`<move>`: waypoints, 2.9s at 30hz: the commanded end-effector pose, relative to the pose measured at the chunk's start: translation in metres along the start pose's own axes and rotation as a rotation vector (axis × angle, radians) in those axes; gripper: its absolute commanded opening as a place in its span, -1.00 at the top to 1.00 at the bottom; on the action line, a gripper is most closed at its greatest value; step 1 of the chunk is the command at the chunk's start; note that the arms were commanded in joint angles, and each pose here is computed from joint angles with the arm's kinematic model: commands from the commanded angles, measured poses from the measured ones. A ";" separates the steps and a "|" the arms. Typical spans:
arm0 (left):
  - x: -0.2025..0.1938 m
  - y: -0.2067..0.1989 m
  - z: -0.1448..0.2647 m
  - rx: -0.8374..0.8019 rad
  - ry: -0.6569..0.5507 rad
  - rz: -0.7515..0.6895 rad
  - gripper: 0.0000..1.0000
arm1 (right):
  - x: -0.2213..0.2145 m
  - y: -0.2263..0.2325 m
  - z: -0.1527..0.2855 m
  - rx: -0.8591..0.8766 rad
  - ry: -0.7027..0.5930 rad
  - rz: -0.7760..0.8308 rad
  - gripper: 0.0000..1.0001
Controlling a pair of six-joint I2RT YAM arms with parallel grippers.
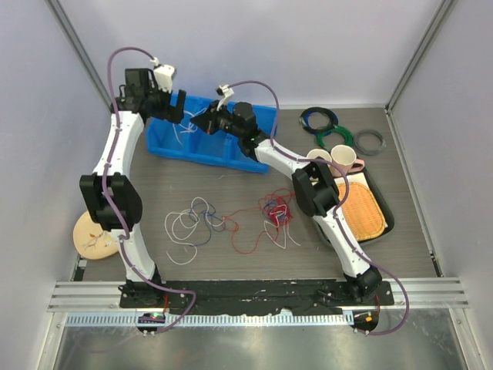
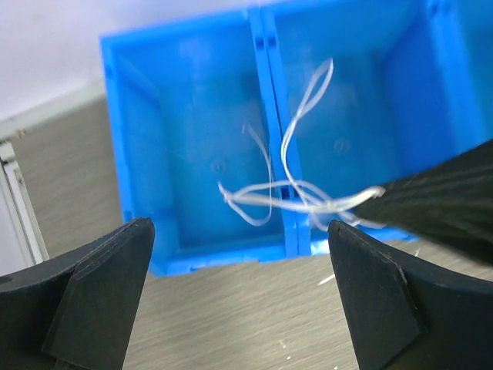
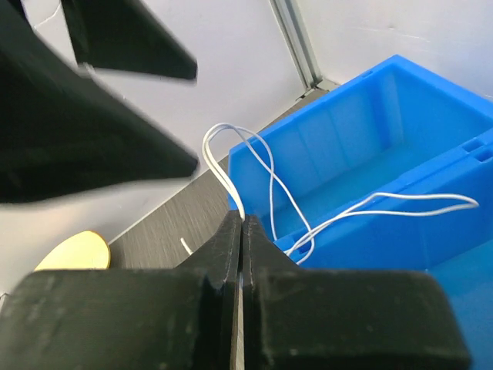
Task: Untangle the cables
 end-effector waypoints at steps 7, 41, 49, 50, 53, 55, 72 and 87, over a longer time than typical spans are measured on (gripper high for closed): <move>0.060 -0.007 0.039 -0.159 -0.075 0.359 -0.99 | 0.034 0.040 -0.005 0.098 -0.095 0.086 0.97; 0.039 0.016 0.009 0.068 -0.060 0.876 1.00 | 0.027 0.071 0.008 0.070 -0.097 0.153 0.09; 0.038 0.054 0.002 0.101 -0.173 0.886 1.00 | 0.043 0.102 0.087 -0.040 -0.132 0.178 -0.78; 0.038 0.056 0.000 0.105 -0.175 0.877 1.00 | 0.027 0.091 0.106 -0.109 -0.105 0.158 -0.78; 0.040 0.058 -0.005 0.091 -0.204 0.833 1.00 | 0.022 0.102 0.151 -0.210 -0.023 0.150 -0.79; 0.036 0.058 -0.014 0.073 -0.206 0.820 1.00 | 0.013 0.106 0.186 -0.279 0.033 0.127 -0.79; 0.026 0.029 -0.058 0.040 -0.102 0.717 -0.38 | -0.023 0.122 0.361 -0.608 -0.014 0.077 -0.82; -0.005 -0.108 0.084 0.414 -0.041 0.654 -0.99 | -0.034 0.132 0.383 -0.531 -0.047 0.046 -0.82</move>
Point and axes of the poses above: each gripper's point midway between its finger pads, its own z axis back along the fingers, its own y axis along the line the jaws close on, x = y × z, the point moved 7 cm from there along z, back along the fingers, and after that the axes turned 10 degrees about -z, right-handed, at the moved point
